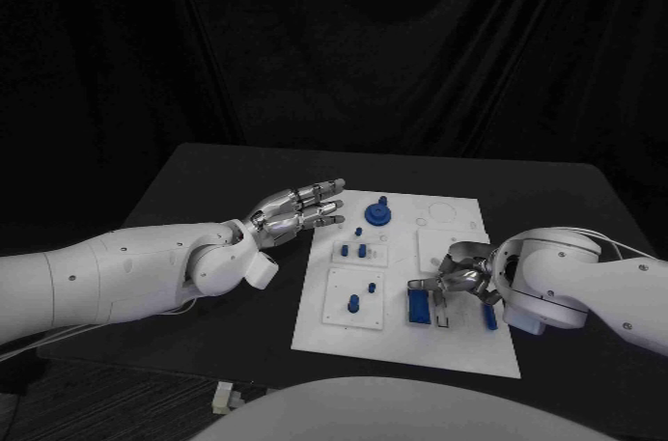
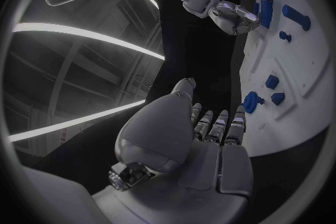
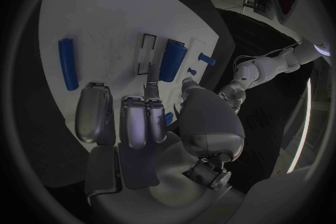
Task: Assemble the parts on the task board
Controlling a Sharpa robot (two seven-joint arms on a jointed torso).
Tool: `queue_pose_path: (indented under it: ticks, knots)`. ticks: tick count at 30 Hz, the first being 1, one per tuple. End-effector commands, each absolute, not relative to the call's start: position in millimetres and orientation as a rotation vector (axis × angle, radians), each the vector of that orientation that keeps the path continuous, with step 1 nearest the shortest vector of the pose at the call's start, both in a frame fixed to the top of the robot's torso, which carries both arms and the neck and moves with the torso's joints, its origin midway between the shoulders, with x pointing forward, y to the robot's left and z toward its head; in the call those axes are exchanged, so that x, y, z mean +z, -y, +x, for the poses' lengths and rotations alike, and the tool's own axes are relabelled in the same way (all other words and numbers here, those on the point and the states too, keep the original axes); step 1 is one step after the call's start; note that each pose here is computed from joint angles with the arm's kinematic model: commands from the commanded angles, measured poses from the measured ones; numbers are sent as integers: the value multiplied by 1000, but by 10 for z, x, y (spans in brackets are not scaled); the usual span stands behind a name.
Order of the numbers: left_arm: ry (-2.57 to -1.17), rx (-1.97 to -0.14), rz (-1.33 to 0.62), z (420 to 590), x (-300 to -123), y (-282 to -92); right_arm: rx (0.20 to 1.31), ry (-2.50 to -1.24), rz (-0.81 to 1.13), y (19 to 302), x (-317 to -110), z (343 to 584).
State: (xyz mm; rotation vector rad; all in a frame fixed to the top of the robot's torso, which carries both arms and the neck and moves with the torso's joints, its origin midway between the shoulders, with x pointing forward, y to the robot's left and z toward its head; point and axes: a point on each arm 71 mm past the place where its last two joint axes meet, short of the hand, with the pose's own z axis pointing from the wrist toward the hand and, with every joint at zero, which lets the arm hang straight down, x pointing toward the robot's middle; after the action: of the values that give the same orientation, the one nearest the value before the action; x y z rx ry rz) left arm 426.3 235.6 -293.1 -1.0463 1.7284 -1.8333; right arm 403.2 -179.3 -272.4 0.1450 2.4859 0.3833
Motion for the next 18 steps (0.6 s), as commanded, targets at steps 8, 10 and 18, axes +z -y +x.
queue_pose_path:
  ticks: [8, 10, 18]
  knots:
    - [-1729, -1858, -1047, 4252, -2932, -2338, 385, -2435, 195, 1867, -2683, 4004]
    - [-1729, -1858, -1047, 4251, -2932, -2338, 395, -2419, 208, 1881, -2665, 3997]
    - [-1726, -1856, -1048, 4248, -2931, -2342, 575, -2185, 193, 1899, -2424, 3974]
